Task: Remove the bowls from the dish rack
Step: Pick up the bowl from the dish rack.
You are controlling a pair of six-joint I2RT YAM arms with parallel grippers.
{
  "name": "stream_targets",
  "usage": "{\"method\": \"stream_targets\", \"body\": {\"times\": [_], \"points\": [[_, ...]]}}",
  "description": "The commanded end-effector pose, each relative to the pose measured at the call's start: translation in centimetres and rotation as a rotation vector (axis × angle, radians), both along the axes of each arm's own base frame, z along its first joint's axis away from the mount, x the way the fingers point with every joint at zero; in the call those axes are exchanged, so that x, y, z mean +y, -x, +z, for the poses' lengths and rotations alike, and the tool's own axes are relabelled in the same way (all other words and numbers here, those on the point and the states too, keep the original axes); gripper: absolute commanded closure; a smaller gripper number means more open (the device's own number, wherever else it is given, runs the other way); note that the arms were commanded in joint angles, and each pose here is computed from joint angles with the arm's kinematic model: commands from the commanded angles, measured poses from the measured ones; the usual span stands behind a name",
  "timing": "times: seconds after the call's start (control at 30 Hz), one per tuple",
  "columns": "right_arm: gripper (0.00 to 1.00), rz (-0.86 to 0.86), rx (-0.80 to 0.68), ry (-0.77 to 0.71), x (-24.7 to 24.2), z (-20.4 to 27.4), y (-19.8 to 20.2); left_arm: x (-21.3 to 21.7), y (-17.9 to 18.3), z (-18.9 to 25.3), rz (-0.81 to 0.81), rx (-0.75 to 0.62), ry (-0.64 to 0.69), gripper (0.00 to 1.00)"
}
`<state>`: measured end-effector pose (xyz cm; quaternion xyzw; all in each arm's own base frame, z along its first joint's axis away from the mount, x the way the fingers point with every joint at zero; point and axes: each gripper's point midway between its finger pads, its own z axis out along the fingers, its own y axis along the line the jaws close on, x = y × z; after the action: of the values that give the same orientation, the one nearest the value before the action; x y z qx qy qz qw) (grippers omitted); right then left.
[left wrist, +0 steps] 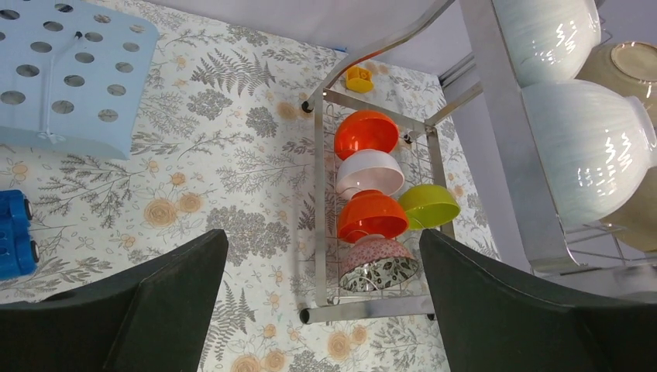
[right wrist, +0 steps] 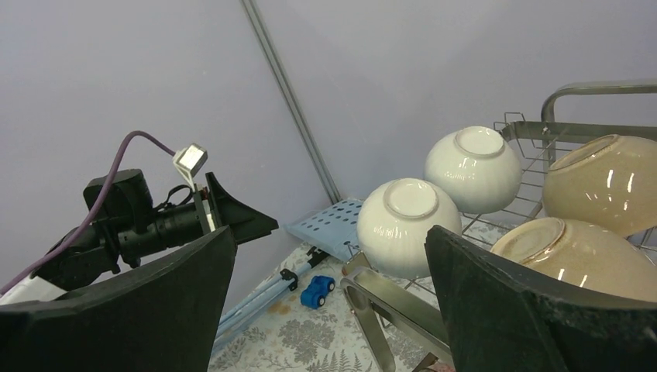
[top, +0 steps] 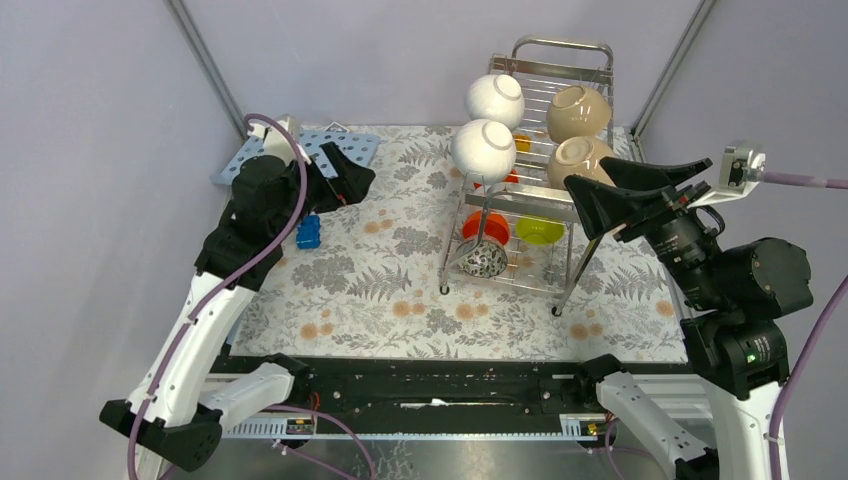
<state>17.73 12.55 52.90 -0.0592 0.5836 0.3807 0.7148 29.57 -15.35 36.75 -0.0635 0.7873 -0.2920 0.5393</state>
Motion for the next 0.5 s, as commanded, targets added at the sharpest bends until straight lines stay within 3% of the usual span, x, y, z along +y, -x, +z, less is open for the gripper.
{"method": "stream_targets", "body": {"times": [0.0, 0.23, 0.47], "points": [[0.00, -0.042, -0.018, -0.008, -0.7, 0.2, -0.2, 0.6, 0.8, 2.9, -0.004, -0.146, 0.013, 0.01], [0.00, -0.105, 0.033, -0.049, -1.7, -0.8, -0.9, -1.5, 2.5, 5.8, -0.161, -0.303, 0.048, 0.01], [0.00, -0.191, 0.054, -0.120, -3.7, -0.6, -0.1, -2.3, 1.8, 7.0, -0.173, -0.328, 0.119, 0.01]]}}
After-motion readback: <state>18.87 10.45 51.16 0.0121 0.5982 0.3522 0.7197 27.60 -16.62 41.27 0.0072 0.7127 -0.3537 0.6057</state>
